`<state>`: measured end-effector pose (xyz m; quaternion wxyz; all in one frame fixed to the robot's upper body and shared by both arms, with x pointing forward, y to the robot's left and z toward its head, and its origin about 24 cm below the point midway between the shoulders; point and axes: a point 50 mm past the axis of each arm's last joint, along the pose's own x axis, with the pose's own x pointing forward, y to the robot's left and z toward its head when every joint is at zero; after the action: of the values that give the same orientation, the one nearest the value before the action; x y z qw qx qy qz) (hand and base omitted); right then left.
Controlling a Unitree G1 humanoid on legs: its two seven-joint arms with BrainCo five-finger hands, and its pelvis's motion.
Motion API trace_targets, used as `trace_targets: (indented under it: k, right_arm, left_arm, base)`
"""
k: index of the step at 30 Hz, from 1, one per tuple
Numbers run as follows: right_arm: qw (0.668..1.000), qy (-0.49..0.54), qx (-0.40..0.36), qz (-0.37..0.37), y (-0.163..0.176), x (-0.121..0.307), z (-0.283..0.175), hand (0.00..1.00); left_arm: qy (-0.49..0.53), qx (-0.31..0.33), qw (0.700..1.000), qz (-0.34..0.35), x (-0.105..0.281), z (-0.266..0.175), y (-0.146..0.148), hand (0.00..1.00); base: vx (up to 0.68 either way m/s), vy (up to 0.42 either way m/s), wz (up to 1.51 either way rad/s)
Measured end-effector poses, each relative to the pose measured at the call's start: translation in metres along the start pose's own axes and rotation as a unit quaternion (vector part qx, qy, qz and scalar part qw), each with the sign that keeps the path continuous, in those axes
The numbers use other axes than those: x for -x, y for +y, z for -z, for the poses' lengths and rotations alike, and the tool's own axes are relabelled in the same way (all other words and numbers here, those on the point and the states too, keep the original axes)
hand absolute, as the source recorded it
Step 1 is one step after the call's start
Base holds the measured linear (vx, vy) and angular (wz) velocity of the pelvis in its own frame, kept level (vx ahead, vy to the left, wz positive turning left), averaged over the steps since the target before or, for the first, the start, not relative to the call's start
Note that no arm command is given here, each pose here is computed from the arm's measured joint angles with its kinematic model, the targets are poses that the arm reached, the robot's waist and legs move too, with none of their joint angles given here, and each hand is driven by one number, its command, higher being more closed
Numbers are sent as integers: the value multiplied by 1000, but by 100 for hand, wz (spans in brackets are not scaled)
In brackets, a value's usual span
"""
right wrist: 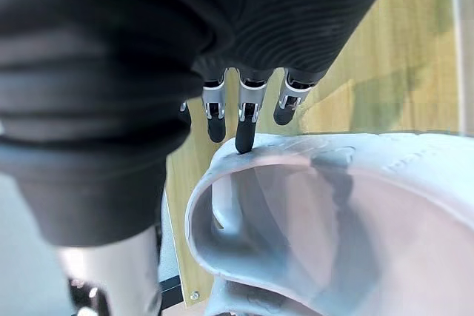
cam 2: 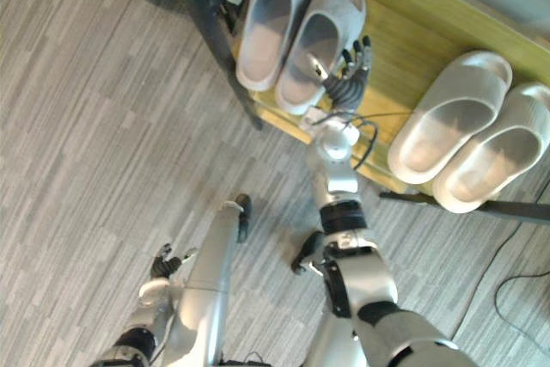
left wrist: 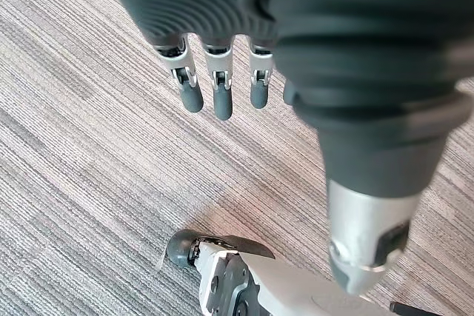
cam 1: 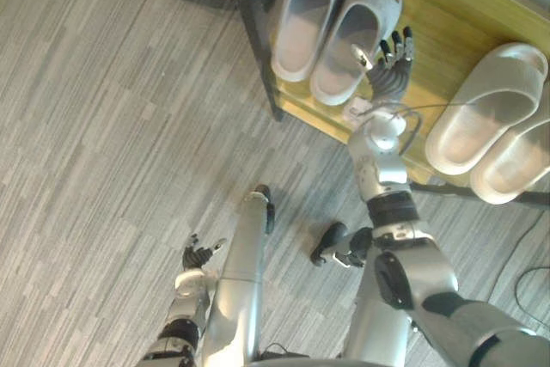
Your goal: Organize the slippers on the shoe rack
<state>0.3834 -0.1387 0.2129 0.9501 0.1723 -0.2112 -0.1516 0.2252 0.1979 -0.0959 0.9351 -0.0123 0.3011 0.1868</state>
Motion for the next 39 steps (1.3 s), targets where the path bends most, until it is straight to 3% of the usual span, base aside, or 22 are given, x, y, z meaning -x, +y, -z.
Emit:
trace_targets:
  k: [11,16,23,27,34,39]
  right_arm:
    - [1000,18,23,-10,-3,-4,4,0]
    - [995,44,83,-21,-17,14,28,0]
    - [984,55,160,-58,-53,84,55,0]
    - [971,112,197,-82,-78,131,77,0]
    - [924,232,289,-92,-131,199,111,0]
    - [846,378,370,-66,-191,246,148,0]
  left_arm:
    - [0,-1,1000,-4,-1,0,3,0]
    - [8,7,1000,-17,0,4,10,0]
    - [43,-13,998,-38,11,32,35,0]
    - [62,-41,997,-37,19,48,44,0]
    - [96,-125,987,5,30,72,50,0]
    - [118,-175,975,66,37,86,32,0]
  base:
    - [-1,-6,-4]
    - [2,-23,-11]
    - [61,0,-7]
    - [90,30,-14]
    - [129,46,-18]
    - [125,47,-16]
